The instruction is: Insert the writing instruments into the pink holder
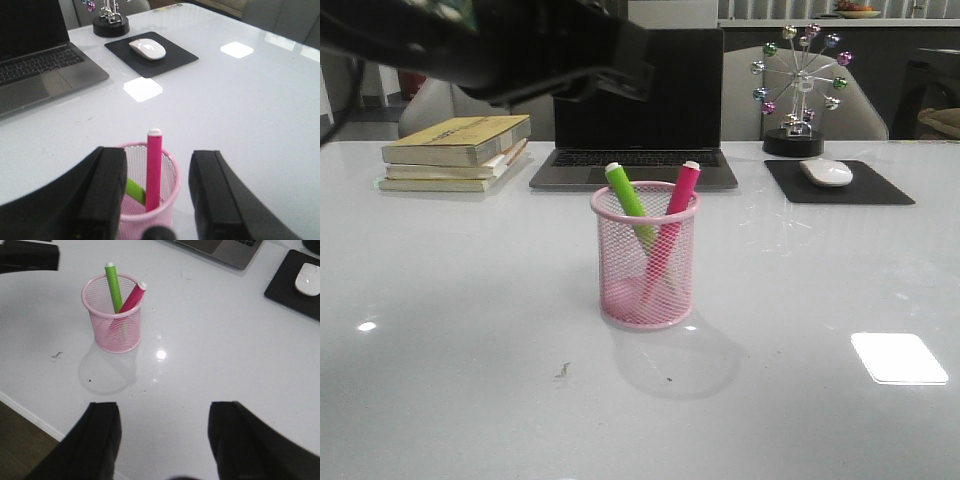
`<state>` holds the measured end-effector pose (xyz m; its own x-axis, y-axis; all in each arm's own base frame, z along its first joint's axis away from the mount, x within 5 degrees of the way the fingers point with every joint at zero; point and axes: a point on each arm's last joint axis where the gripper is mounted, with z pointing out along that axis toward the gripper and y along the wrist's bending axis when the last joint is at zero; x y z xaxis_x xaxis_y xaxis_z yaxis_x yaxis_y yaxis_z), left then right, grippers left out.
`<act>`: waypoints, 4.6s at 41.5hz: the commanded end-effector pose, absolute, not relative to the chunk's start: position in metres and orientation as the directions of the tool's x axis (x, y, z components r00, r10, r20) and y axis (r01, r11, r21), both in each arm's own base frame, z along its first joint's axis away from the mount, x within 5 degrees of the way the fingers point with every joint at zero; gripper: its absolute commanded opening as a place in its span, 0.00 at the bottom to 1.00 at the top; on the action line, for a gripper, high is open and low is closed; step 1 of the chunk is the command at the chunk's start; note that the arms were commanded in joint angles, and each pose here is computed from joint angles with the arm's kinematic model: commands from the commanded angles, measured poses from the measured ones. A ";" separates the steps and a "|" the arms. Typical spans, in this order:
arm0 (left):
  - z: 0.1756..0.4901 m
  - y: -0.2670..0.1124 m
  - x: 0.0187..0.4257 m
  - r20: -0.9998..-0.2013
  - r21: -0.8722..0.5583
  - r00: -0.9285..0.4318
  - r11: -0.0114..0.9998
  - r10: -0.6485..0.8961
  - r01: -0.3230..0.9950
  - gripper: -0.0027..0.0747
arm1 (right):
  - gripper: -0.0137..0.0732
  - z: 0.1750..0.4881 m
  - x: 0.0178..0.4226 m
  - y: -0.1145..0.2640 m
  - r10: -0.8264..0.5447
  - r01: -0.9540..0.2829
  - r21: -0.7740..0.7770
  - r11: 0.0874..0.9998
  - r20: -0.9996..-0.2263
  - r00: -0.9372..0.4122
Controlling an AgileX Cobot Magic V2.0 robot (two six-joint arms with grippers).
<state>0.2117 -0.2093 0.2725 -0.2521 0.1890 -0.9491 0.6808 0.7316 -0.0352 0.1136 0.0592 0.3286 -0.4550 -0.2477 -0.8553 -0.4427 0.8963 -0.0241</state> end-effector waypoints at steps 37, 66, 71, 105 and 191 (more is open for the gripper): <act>0.363 -0.070 0.062 -0.888 -0.021 -0.317 0.660 0.332 0.751 0.52 | 0.73 0.344 0.115 0.060 -0.212 -0.446 -0.026 0.895 -0.903 -0.373; 0.364 -0.070 0.063 -0.897 -0.011 -0.303 0.669 0.322 0.743 0.16 | 0.27 0.340 0.114 0.057 -0.262 -0.436 -0.070 0.897 -0.879 -0.398; 0.364 -0.070 0.063 -0.896 -0.011 -0.304 0.669 0.323 0.743 0.16 | 0.22 0.340 0.114 0.057 -0.261 -0.436 -0.069 0.897 -0.879 -0.399; 0.339 -0.043 0.073 -0.953 0.105 -0.187 0.841 0.237 0.530 0.16 | 0.22 0.340 0.114 0.057 -0.261 -0.436 -0.069 0.897 -0.879 -0.399; 0.221 -0.003 0.053 -0.978 -0.016 0.205 0.998 -0.027 0.055 0.16 | 0.22 0.339 0.114 0.056 -0.264 -0.435 -0.070 0.898 -0.875 -0.406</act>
<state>0.0558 -0.0027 0.2130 0.0987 -0.0046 -0.9951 0.0476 0.9989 0.0001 0.1124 0.0552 0.3244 -0.4855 -0.2944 -0.8232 -0.4326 0.8991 -0.0664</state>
